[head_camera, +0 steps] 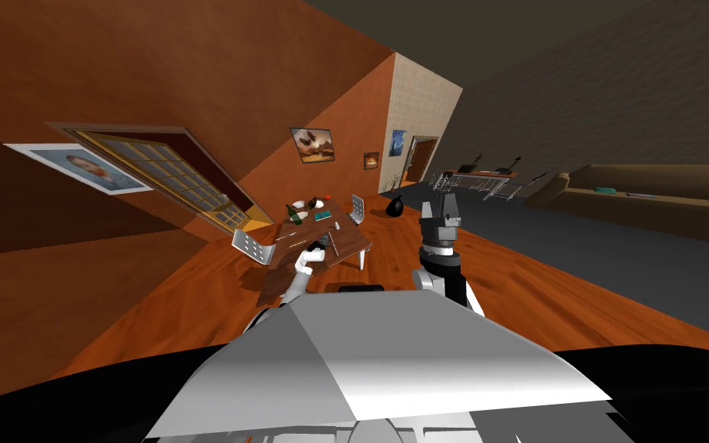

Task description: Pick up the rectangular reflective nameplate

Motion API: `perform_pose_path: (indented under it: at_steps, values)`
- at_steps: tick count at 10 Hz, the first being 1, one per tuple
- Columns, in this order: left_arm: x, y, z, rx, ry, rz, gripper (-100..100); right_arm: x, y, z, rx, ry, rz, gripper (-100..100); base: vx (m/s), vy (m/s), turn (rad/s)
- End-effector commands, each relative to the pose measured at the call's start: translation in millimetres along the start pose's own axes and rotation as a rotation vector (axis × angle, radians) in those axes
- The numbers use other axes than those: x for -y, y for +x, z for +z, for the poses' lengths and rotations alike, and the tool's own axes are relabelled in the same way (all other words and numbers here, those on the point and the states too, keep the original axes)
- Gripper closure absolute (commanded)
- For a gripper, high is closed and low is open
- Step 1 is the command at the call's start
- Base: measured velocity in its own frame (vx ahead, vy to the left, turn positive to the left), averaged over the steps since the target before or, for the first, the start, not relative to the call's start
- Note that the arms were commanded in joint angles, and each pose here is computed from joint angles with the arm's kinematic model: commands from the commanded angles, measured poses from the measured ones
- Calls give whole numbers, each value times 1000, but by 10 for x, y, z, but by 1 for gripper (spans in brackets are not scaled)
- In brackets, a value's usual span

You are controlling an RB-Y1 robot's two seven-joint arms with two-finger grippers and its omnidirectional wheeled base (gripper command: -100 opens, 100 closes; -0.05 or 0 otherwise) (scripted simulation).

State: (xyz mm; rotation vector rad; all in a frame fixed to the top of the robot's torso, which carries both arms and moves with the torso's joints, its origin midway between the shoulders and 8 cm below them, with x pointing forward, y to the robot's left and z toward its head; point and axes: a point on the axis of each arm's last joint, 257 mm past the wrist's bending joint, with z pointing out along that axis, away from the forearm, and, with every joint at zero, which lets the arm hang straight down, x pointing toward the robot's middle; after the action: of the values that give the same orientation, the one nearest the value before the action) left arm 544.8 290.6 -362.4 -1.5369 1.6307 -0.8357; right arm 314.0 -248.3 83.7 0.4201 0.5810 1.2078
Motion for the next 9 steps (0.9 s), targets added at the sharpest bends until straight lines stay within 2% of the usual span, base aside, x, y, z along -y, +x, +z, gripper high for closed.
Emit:
perform_pose_path:
  at_steps: [1, 2, 5, 6, 7, 8, 9]
  values:
    - [-119, -44, 71, 2, -61, 15, -100, 0, 0, 0, 0, 0, 0, 0, 19, -12, -76]
    - [-187, -54, 81, 4, -75, 13, -100, 0, 0, 0, 0, 0, 0, 0, 18, -9, -40]
    - [-401, -133, 151, 8, -178, 36, -100, 0, 0, 0, 0, 0, 0, 0, 20, -16, -67]
    - [-466, -143, 155, 9, -191, 35, -100, 0, 0, 0, 0, 0, 0, 0, 19, -14, -41]
    - [-585, -188, 177, 11, -242, 45, -100, 0, 0, 0, 0, 0, 0, 0, 22, -18, -76]
    - [-594, -187, 174, 11, -246, 45, -100, 0, 0, 0, 0, 0, 0, 0, 20, -14, -27]
    - [-706, -230, 184, 12, -296, 53, -100, 0, 0, 0, 0, 0, 0, 0, 25, -21, -58]
